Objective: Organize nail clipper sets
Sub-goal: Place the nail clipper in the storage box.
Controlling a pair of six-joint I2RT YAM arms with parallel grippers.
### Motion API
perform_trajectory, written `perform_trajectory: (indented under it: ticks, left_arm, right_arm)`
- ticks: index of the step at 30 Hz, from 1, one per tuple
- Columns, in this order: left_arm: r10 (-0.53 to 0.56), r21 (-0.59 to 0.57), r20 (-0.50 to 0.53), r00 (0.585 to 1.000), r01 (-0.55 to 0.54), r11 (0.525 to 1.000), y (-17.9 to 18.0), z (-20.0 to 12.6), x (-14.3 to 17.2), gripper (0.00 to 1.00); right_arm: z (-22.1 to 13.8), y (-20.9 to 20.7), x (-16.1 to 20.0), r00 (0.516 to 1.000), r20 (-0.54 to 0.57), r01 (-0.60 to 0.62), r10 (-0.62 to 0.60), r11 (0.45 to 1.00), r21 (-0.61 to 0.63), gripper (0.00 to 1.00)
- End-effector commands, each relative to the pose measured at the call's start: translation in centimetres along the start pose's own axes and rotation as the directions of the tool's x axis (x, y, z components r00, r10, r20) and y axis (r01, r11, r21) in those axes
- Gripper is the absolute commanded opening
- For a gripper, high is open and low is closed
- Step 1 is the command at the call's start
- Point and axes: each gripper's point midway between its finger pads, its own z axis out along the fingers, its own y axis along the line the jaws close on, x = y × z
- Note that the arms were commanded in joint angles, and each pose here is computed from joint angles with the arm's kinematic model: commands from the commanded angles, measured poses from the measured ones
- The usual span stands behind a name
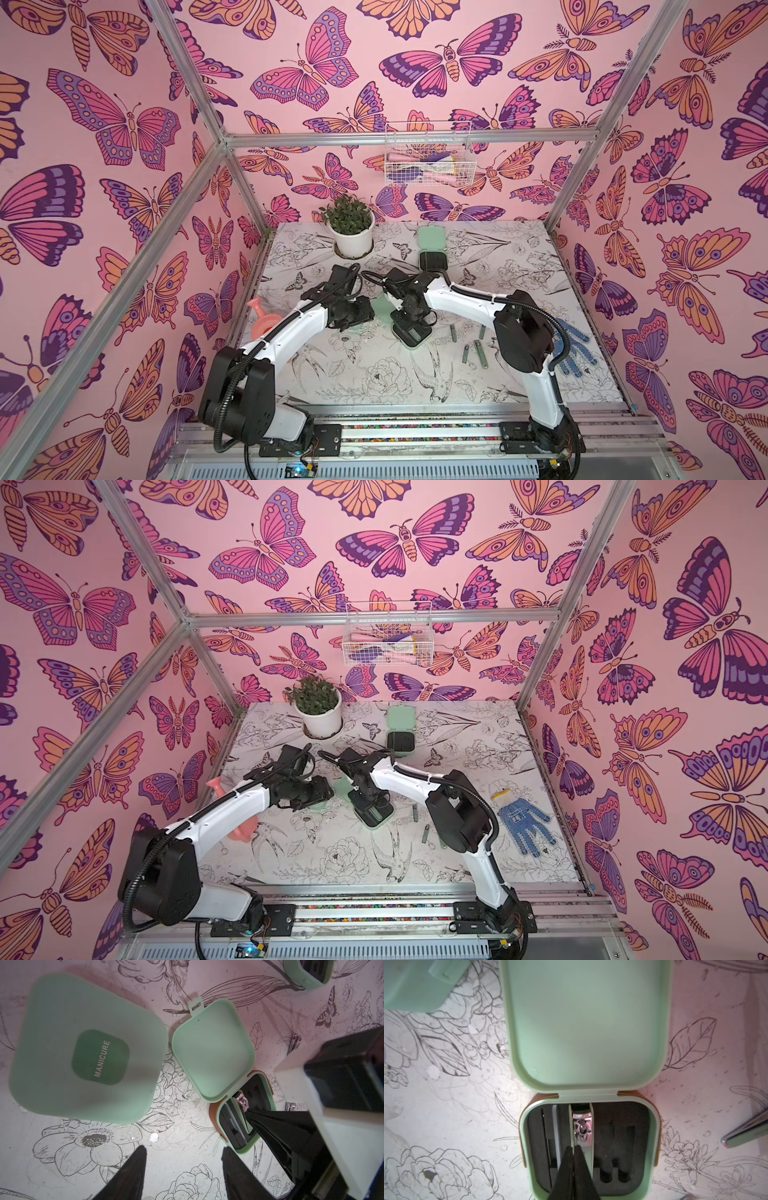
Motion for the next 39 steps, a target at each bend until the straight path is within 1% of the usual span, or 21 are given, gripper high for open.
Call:
perform_trajectory:
  ticks: [1, 11, 17, 21, 26, 32, 34, 36, 39]
  left_arm:
    - [0.003, -0.023, -0.006, 1.000, -0.004, 1.000, 0.6, -0.1, 0.1, 0.60]
    - [0.001, -0.028, -0.010, 1.000, -0.001, 1.000, 0.7, 0.0, 0.1, 0.60]
    - [0.003, -0.031, -0.006, 1.000, -0.003, 1.000, 0.8, -0.1, 0.2, 0.60]
    - [0.001, -0.024, -0.007, 1.000, -0.001, 1.000, 0.6, -0.1, 0.1, 0.60]
    - [0.008, -0.018, 0.006, 1.000, -0.008, 1.000, 0.3, -0.8, 0.0, 0.61]
    - [0.031, -0.019, -0.003, 1.000, -0.031, 0.999, -0.3, -1.3, 0.1, 0.61]
    - [0.047, -0.024, -0.005, 0.999, -0.047, 0.999, -0.6, -1.3, 0.3, 0.61]
    - [0.060, -0.028, -0.006, 0.998, -0.060, 0.998, -1.0, -1.3, 0.5, 0.61]
    - [0.069, -0.027, -0.013, 0.998, -0.069, 0.997, -1.4, -1.1, 0.9, 0.61]
  right_arm:
    - [0.9, -0.1, -0.1, 1.000, -0.021, -0.001, 0.000, 1.000, -0.004, 0.06]
    - [3.6, -0.1, 1.3, 0.997, -0.077, -0.012, 0.012, 1.000, -0.006, 0.06]
    - [4.2, -0.4, 2.3, 0.995, -0.098, -0.017, 0.017, 1.000, 0.004, 0.06]
    - [3.8, -0.5, 2.4, 0.995, -0.094, -0.020, 0.020, 1.000, 0.007, 0.06]
    - [0.4, -0.4, 0.3, 1.000, -0.012, -0.018, 0.018, 1.000, 0.007, 0.06]
    - [-4.7, -1.6, -2.0, 0.996, 0.091, -0.018, 0.013, 0.998, 0.060, 0.07]
    - [-6.5, -2.2, -2.2, 0.991, 0.129, -0.046, 0.036, 0.996, 0.073, 0.08]
    - [-8.0, -3.0, -2.1, 0.984, 0.162, -0.086, 0.072, 0.993, 0.081, 0.12]
    - [-9.8, -5.0, -0.7, 0.973, 0.183, -0.161, 0.139, 0.981, 0.111, 0.16]
